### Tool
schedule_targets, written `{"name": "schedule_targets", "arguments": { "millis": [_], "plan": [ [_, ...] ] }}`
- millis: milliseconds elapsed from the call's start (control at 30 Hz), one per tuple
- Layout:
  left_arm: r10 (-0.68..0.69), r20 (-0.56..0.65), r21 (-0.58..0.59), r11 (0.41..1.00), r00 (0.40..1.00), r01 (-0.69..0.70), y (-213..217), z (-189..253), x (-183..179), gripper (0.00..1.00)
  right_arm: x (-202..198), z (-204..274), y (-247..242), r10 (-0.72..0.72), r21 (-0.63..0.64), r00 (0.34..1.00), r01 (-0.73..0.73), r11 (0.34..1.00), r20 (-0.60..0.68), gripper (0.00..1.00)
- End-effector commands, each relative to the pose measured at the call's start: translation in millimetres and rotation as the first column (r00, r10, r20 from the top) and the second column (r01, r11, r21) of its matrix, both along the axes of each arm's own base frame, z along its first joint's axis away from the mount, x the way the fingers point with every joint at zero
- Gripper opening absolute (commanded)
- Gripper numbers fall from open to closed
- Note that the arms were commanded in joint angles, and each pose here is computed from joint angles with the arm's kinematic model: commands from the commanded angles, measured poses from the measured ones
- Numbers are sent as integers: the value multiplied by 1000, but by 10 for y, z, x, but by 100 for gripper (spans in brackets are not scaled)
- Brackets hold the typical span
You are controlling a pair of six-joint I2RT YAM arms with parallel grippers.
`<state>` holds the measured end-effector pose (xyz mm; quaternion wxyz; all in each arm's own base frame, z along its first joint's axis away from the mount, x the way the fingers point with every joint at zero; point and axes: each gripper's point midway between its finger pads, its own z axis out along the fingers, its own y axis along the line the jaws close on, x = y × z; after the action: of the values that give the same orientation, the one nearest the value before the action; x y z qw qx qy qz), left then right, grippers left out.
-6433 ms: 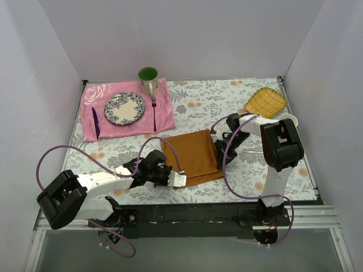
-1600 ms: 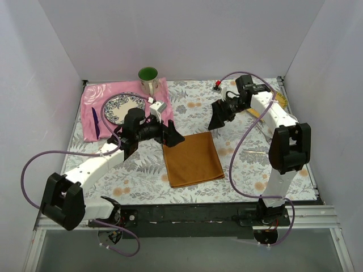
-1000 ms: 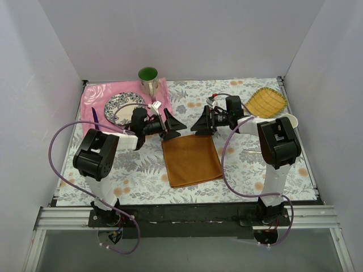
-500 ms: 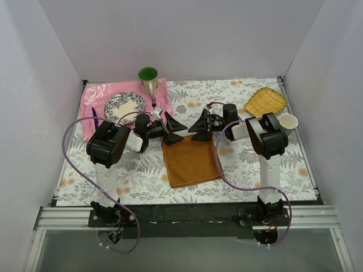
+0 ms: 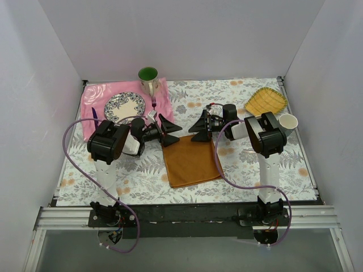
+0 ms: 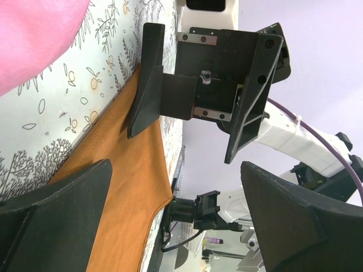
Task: Fold the napkin into a case and place the utensils inside
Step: Smooth out the square-folded napkin at the center of the board.
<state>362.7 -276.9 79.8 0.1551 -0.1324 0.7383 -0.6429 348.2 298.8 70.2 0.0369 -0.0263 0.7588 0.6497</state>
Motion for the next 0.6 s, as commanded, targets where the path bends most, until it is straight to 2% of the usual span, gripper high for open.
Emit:
{"name": "schedule_targets", "arguments": {
  "millis": [0, 200, 300, 400, 467, 567],
  "plan": [
    [14, -44, -39, 999, 999, -16, 118, 89, -41, 98, 69, -276, -103, -34, -58, 999, 33, 998, -10, 99],
    [24, -40, -37, 999, 999, -25, 253, 120, -103, 98, 64, -280, -108, -28, -64, 1000, 28, 998, 0, 99],
    [-14, 79, -66, 998, 997, 19, 218, 408, -141, 98, 84, -203, -85, -18, -50, 999, 20, 999, 30, 99],
    [-71, 172, -70, 994, 982, 84, 126, 679, -203, 98, 80, 57, -15, 9, 3, 996, -9, 1000, 83, 99],
    [-86, 181, -67, 993, 980, 100, 98, 756, -237, 98, 69, 337, 55, 31, 52, 987, -40, 998, 158, 99],
    [-97, 195, -42, 993, 976, 107, 57, 760, -250, 98, 77, 637, 114, 34, 93, 982, -52, 994, 187, 99]
  ]
}}
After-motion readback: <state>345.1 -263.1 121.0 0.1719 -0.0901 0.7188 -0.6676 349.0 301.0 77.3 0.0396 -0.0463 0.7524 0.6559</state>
